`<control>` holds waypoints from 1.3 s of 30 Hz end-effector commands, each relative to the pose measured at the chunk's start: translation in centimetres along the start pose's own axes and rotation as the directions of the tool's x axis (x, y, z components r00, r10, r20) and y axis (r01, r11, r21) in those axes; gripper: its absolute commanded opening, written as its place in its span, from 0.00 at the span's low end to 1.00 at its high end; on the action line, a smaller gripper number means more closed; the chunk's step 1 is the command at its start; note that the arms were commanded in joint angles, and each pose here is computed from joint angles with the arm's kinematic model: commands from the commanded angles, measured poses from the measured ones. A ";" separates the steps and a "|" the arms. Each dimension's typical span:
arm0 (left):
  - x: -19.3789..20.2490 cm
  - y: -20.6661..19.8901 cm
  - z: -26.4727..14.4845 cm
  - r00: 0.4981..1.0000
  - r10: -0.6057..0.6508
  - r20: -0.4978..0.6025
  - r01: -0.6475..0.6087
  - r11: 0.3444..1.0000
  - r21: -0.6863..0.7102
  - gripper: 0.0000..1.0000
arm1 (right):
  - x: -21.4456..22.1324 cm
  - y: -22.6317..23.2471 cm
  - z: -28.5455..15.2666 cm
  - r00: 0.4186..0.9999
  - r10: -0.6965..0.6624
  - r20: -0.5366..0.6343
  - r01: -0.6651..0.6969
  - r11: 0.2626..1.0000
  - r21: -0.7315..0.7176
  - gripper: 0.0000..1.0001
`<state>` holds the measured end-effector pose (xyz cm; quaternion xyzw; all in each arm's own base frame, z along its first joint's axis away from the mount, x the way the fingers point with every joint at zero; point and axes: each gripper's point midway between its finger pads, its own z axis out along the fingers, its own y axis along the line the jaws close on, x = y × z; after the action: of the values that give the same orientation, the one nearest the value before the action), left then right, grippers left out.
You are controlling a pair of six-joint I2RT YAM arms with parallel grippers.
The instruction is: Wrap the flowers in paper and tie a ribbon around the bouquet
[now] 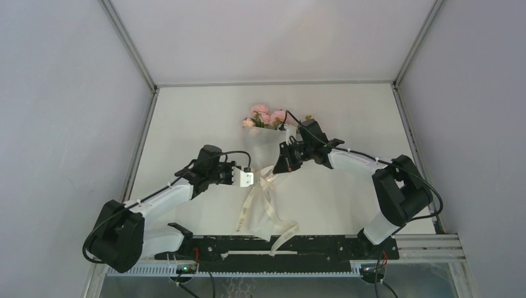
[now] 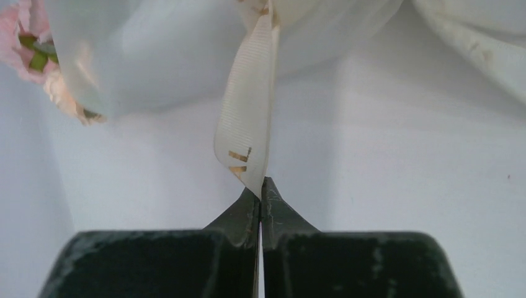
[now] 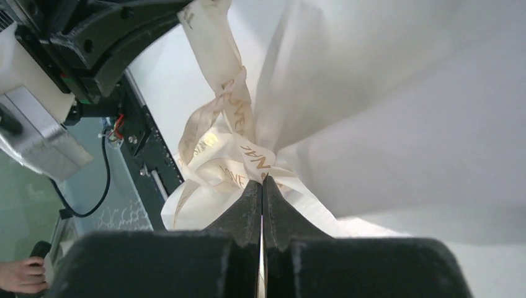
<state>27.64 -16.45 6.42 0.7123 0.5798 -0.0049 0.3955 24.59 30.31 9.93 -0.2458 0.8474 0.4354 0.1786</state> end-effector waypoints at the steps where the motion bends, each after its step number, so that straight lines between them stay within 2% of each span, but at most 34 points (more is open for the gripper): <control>1: 2.3 -1.0 -1.4 0.996 0.046 -0.071 -0.045 0.999 0.011 0.00 | -0.4 -1.4 -2.1 0.998 0.026 0.048 -0.032 0.993 0.115 0.00; 5: 4.0 -1.8 -2.2 0.988 0.106 -0.115 -0.103 0.994 0.030 0.00 | 1.3 -3.2 -3.5 0.989 0.134 0.055 -0.142 0.972 0.190 0.00; 10: 4.5 -3.7 -2.9 0.986 0.117 -0.119 -0.109 0.991 0.072 0.00 | 3.8 -5.6 -4.8 0.964 0.258 0.065 -0.266 0.928 0.262 0.00; 18: 4.9 -3.4 -3.0 0.983 0.131 -0.126 -0.128 0.991 0.032 0.00 | 5.6 -6.8 -5.2 0.951 0.307 0.040 -0.304 0.906 0.295 0.00; 25: 7.4 -1.8 -3.7 0.968 0.174 -0.183 -0.177 0.984 -0.002 0.00 | 8.6 -9.3 -6.0 0.875 0.479 0.065 -0.474 0.824 0.311 0.00; 39: 9.1 -2.4 -4.7 0.967 0.128 -0.221 -0.132 0.991 -0.005 0.00 | 10.3 -11.7 -8.2 0.810 0.572 0.126 -0.577 0.743 0.340 0.00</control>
<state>26.19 -8.96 4.31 0.7526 0.5501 0.0678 0.3556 22.22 17.35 2.68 0.0256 0.9353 0.3424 0.0858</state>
